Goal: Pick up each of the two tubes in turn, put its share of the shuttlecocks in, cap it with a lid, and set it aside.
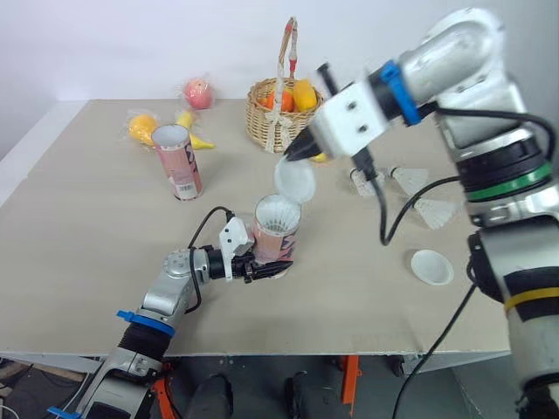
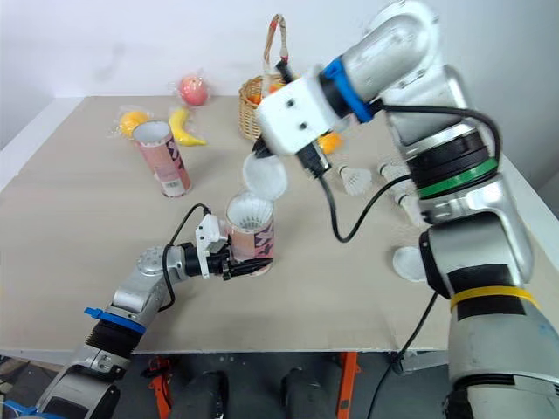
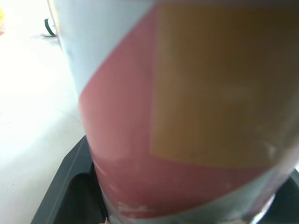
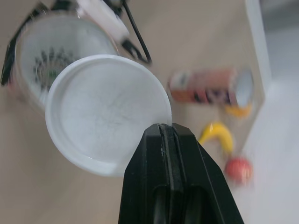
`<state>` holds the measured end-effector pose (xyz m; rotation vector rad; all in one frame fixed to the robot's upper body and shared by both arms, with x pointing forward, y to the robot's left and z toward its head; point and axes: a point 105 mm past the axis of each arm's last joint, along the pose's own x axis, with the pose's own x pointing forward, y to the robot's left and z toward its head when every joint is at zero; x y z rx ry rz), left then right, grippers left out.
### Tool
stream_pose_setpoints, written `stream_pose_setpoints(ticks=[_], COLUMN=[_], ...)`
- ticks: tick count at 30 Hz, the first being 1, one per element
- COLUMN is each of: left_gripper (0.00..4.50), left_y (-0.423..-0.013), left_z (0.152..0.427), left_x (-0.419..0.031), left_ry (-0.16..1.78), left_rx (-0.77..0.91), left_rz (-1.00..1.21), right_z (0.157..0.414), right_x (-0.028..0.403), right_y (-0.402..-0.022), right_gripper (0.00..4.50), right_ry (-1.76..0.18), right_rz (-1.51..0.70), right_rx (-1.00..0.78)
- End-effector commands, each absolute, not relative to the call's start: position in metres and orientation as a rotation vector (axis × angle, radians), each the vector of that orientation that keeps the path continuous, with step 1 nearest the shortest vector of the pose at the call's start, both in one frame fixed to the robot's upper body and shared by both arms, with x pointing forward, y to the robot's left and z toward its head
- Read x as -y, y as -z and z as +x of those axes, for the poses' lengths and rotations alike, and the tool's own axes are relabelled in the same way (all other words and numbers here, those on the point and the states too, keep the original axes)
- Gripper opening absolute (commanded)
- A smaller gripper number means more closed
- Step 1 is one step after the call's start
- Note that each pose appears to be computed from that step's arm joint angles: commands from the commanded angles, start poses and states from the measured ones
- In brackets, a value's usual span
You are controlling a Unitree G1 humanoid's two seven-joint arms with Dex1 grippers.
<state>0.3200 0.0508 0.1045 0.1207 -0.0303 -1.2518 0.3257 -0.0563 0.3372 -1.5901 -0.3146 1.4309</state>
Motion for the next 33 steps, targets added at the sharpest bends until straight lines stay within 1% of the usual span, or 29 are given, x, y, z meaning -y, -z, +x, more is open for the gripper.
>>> stream_pose_setpoints(ticks=[1,4,5,8,9,11,12,14,19,25,27,28,29,31,33], left_gripper=[2.92,2.92,2.92,2.92,2.92,2.92,2.92,2.92,2.92,2.92,2.92,2.92,2.92,2.92,2.92], left_y=[-0.075,-0.075,-0.075,-0.073,-0.073,-0.073,-0.073,-0.073,-0.072,-0.072,-0.073,-0.073,-0.072,-0.072,-0.071], left_z=[0.319,0.318,0.318,0.317,0.317,0.316,0.316,0.316,0.315,0.315,0.316,0.316,0.316,0.315,0.315], left_x=[-0.062,-0.062,-0.062,-0.061,-0.060,-0.059,-0.059,-0.060,-0.062,-0.061,-0.061,-0.061,-0.061,-0.060,-0.060], left_ry=[1.211,1.209,1.209,1.210,1.210,1.212,1.212,1.213,1.216,1.217,1.217,1.217,1.217,1.217,1.217], left_rx=[-0.099,-0.098,-0.099,-0.102,-0.102,-0.103,-0.104,-0.105,-0.114,-0.115,-0.114,-0.114,-0.114,-0.114,-0.115], left_rz=[0.109,0.107,0.104,0.101,0.100,0.099,0.099,0.098,0.104,0.109,0.110,0.110,0.110,0.110,0.109], right_z=[0.317,0.327,0.335,0.347,0.348,0.350,0.350,0.349,0.350,0.358,0.360,0.362,0.362,0.365,0.368], right_x=[0.074,0.098,0.110,0.132,0.135,0.147,0.150,0.150,0.157,0.166,0.170,0.172,0.172,0.171,0.168], right_y=[-0.367,-0.360,-0.342,-0.298,-0.288,-0.247,-0.233,-0.217,-0.172,-0.157,-0.155,-0.155,-0.157,-0.165,-0.178], right_gripper=[0.09,0.09,0.09,0.09,0.09,0.09,0.09,0.09,0.09,0.09,0.69,0.90,1.61,2.24,3.22], right_ry=[-1.384,-1.340,-1.339,-1.354,-1.358,-1.373,-1.372,-1.371,-1.360,-1.323,-1.313,-1.306,-1.306,-1.292,-1.271], right_rz=[-1.546,-1.477,-1.435,-1.333,-1.314,-1.221,-1.178,-1.104,-1.077,-1.164,-1.202,-1.209,-1.210,-1.192,-1.150], right_rx=[0.342,0.235,0.143,-0.041,-0.073,-0.190,-0.227,-0.268,-0.381,-0.451,-0.469,-0.474,-0.474,-0.452,-0.420])
